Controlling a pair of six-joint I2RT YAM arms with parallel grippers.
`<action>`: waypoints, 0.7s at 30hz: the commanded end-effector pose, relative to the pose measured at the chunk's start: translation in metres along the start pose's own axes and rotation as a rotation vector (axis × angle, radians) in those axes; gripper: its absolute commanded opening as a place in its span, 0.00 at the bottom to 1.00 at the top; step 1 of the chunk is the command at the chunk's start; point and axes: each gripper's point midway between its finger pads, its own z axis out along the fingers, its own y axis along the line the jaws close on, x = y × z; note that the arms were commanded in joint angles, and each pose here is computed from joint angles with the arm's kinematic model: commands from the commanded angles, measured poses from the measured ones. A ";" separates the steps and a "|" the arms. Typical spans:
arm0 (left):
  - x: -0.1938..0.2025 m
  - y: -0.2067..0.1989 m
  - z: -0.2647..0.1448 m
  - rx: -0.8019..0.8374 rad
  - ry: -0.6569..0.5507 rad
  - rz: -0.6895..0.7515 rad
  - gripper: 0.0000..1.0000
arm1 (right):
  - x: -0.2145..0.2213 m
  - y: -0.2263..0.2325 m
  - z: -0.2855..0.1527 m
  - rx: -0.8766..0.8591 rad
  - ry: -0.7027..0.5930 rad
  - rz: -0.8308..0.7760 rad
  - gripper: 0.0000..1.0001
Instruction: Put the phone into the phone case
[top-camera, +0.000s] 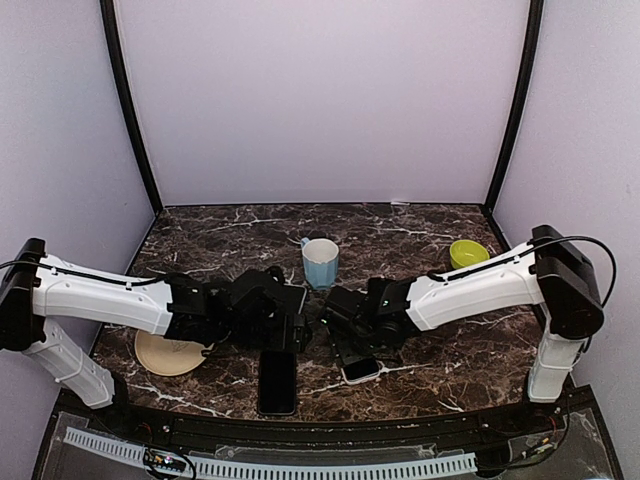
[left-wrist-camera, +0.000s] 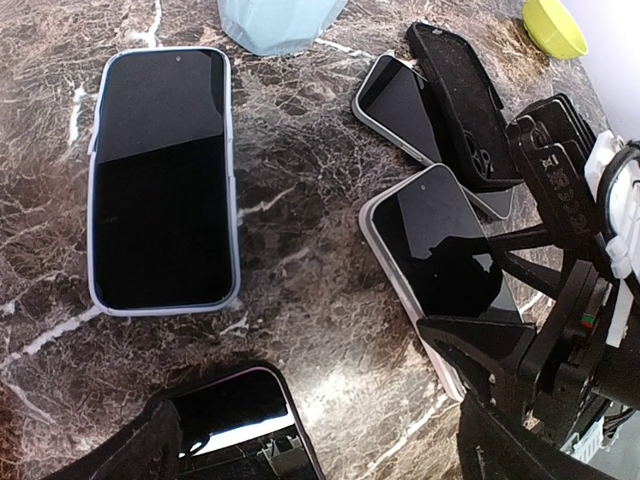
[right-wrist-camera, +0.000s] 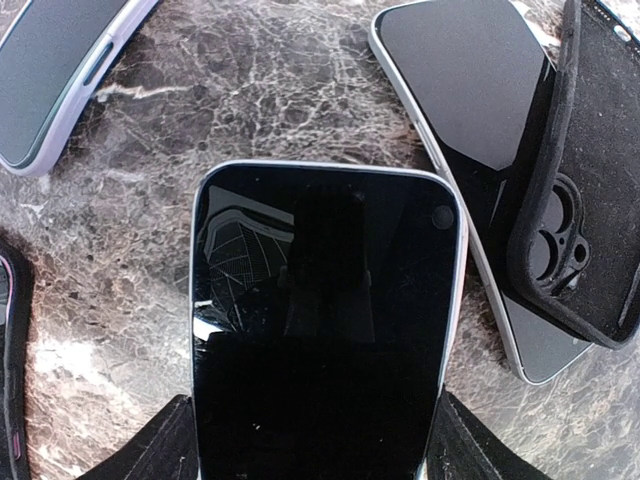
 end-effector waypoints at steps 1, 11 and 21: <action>0.008 0.005 0.003 -0.014 0.023 0.015 0.99 | 0.010 -0.012 0.018 0.059 0.014 0.023 0.08; 0.010 0.002 0.002 -0.003 0.033 0.028 0.99 | -0.009 -0.017 0.002 0.094 -0.030 0.033 0.78; 0.018 -0.008 0.006 0.007 0.062 0.086 0.99 | -0.029 -0.009 -0.036 0.020 -0.048 0.030 0.98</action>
